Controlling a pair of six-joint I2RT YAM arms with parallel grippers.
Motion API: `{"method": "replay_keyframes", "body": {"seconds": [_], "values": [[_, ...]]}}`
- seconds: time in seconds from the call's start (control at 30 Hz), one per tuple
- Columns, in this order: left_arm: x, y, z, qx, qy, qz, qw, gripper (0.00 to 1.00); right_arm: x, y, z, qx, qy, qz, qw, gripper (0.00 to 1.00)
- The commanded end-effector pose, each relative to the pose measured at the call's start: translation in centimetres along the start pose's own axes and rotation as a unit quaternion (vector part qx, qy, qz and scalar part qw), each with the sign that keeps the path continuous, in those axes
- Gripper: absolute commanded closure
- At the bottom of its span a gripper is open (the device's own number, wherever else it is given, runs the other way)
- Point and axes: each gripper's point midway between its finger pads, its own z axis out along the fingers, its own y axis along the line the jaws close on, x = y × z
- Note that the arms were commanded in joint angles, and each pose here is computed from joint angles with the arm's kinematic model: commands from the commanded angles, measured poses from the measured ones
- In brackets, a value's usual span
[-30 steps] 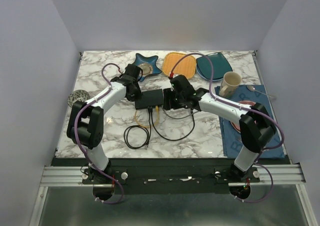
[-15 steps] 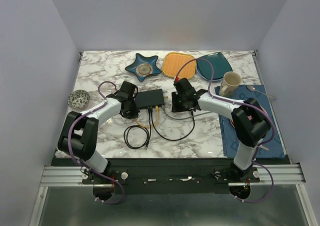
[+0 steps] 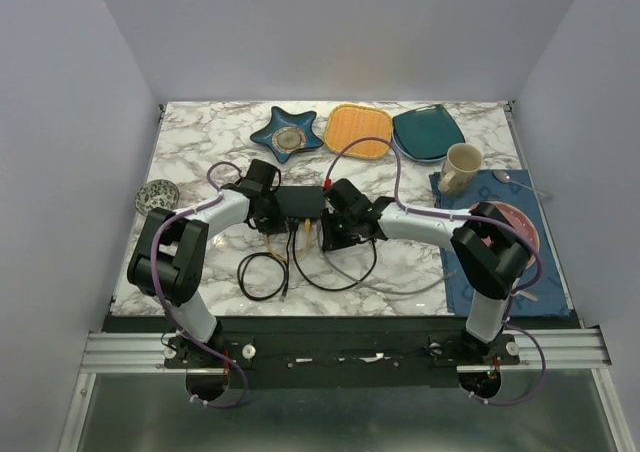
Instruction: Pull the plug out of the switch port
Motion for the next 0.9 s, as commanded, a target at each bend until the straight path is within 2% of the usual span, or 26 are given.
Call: {"method": "replay_keyframes", "body": {"seconds": [0.0, 0.17, 0.27, 0.3, 0.37, 0.4, 0.43, 0.6, 0.63, 0.8, 0.83, 0.87], "values": [[-0.6, -0.5, -0.5, 0.005, -0.001, -0.003, 1.000, 0.82, -1.9, 2.5, -1.0, -0.029, -0.019, 0.005, 0.999, 0.62], [-1.6, 0.4, -1.8, -0.014, -0.030, -0.002, 0.999, 0.80, -3.5, 0.0, -2.7, 0.036, -0.065, 0.005, 0.997, 0.58], [-2.4, 1.1, -3.0, -0.024, -0.057, -0.008, 0.998, 0.70, -4.2, -1.6, -4.1, 0.063, -0.093, 0.010, 0.994, 0.56], [-2.5, 1.3, -3.3, -0.027, -0.063, -0.010, 0.998, 0.52, -4.5, -1.8, -4.3, 0.069, -0.102, 0.009, 0.992, 0.56], [-3.2, 1.7, -4.3, -0.035, -0.089, -0.022, 0.995, 0.29, -4.4, -1.9, -4.5, 0.067, -0.109, 0.008, 0.992, 0.55], [-3.6, 2.2, -4.6, -0.043, -0.102, -0.027, 0.994, 0.08, -4.3, -1.9, -4.5, 0.061, -0.113, 0.009, 0.992, 0.55], [-4.0, 1.9, -5.2, -0.034, -0.115, -0.032, 0.992, 0.01, -4.2, -1.7, -4.4, 0.056, -0.115, 0.013, 0.992, 0.55], [-4.5, 2.9, -5.2, -0.015, -0.120, -0.063, 0.991, 0.03, -4.2, -0.6, -3.0, 0.000, -0.113, 0.039, 0.993, 0.60], [-4.9, 3.3, -5.3, -0.011, -0.122, -0.075, 0.990, 0.06, -4.0, -0.8, -2.5, -0.004, -0.107, 0.054, 0.993, 0.65], [-4.9, 4.3, -4.3, -0.003, -0.099, -0.104, 0.990, 0.33, -5.2, 0.3, -1.2, -0.039, -0.093, 0.055, 0.993, 0.92], [-4.8, 4.4, -4.0, -0.005, -0.094, -0.109, 0.990, 0.42, -5.4, 0.5, -1.0, -0.041, -0.092, 0.050, 0.994, 0.97], [-4.6, 4.4, -3.5, -0.006, -0.083, -0.110, 0.990, 0.44, -6.1, 0.7, -0.6, -0.043, -0.094, 0.048, 0.994, 0.97]]}}
